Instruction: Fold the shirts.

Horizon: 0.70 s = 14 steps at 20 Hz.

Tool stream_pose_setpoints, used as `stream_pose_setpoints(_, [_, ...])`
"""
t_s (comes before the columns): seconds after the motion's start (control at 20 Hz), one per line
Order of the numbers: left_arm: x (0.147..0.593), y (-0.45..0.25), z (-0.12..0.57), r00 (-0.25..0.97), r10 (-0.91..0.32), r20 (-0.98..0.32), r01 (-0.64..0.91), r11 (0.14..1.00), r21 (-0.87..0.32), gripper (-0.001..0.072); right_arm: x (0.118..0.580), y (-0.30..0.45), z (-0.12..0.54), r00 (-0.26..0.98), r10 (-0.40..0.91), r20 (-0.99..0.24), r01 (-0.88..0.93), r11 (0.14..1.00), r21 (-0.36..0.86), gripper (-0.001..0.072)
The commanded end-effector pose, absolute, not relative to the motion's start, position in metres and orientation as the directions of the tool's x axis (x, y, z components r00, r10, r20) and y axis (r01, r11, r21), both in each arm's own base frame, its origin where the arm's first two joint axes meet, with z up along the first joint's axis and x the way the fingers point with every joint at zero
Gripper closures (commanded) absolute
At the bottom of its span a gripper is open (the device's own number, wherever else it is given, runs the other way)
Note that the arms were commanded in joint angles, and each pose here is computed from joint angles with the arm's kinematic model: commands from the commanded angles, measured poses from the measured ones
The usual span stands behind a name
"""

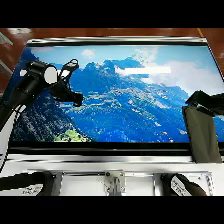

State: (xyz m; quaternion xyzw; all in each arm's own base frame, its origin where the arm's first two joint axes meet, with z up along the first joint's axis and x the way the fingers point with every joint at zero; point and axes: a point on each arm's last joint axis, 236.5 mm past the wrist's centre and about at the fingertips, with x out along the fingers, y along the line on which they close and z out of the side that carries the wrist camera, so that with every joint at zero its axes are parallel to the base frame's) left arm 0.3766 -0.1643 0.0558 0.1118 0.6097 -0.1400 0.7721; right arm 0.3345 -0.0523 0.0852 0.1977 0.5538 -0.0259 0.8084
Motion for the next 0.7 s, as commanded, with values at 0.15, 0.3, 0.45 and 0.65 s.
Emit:
stream_pose_setpoints(0.15, [0.388,-0.167,0.065,0.284,-0.093,-0.954,0.352,0.936,0.013,0.0005,0.336,-0.031,0.086,0.370,0.217,-0.903,0.222,0.924,0.313,0.0014])
stream_pose_setpoints(0.3, [0.396,-0.171,0.068,0.318,-0.109,-0.942,0.353,0.936,0.011,0.0005,0.336,-0.031,0.086,0.370,0.217,-0.903,0.221,0.924,0.313,0.0014])
stream_pose_setpoints(0.45, [0.397,-0.172,0.068,0.321,-0.114,-0.940,0.353,0.936,0.007,0.0005,0.336,-0.031,0.086,0.370,0.217,-0.903,0.222,0.924,0.313,0.0014])
stream_pose_setpoints(0.65, [0.397,-0.173,0.068,0.321,-0.118,-0.940,0.354,0.935,0.003,0.0005,0.336,-0.031,0.086,0.370,0.217,-0.903,0.222,0.924,0.313,0.0014])
